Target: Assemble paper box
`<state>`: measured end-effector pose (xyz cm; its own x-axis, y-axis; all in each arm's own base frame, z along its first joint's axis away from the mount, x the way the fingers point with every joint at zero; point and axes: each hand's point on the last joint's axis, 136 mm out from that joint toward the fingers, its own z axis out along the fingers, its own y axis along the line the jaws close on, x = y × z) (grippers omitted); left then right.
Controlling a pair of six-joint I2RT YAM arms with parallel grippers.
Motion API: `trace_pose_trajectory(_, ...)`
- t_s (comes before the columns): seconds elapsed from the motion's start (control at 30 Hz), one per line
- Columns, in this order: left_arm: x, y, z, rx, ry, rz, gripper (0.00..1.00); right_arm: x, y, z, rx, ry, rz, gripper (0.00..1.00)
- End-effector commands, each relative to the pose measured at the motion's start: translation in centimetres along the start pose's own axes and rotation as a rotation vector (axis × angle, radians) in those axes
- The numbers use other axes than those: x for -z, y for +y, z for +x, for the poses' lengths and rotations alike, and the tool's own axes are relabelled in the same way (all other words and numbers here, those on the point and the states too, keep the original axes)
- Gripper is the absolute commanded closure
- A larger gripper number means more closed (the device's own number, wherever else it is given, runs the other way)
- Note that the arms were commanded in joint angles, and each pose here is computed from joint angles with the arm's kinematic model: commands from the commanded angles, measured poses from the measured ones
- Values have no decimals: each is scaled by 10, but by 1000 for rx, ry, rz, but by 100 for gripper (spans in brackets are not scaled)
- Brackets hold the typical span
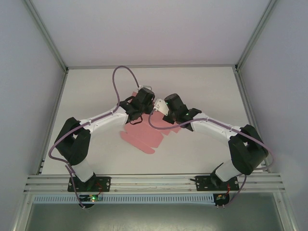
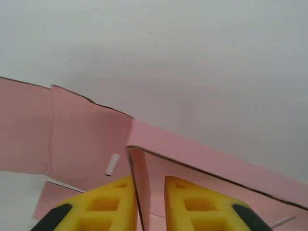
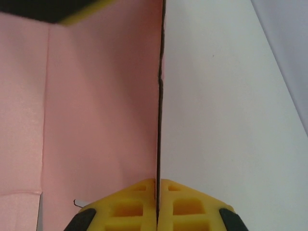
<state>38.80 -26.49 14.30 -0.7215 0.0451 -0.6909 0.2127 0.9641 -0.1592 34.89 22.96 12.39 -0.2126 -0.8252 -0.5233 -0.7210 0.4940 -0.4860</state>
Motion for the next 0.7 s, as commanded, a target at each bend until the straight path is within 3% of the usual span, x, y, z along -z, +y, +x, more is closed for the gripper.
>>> trace_pose_trajectory(0.0, 21, -5, -6, -27, -9, 46, 65, 14, -2, -22, 59, -102, 22, 100)
trace_pose_trajectory(0.03, 26, 2, -6, -27, -7, 46, 58, 15, -1, -21, 73, -107, 23, 100)
trace_pose_trajectory(0.1, 38, 22, -6, 1, -15, 32, 28, 18, -1, -19, 84, -119, 22, 100)
trace_pose_trajectory(0.2, 59, 51, -1, 76, -46, 51, 0, 22, -4, -16, 55, -144, 21, 100)
trace_pose_trajectory(0.4, 81, 99, 24, 240, -87, 230, 0, 35, -6, -17, -25, -234, -68, 100)
trace_pose_trajectory(0.53, 89, 92, 27, 254, -114, 501, 0, 46, -7, -21, -74, -307, -144, 100)
trace_pose_trajectory(0.67, 85, 81, 16, 255, -154, 611, 2, 54, -6, -25, -109, -353, -206, 100)
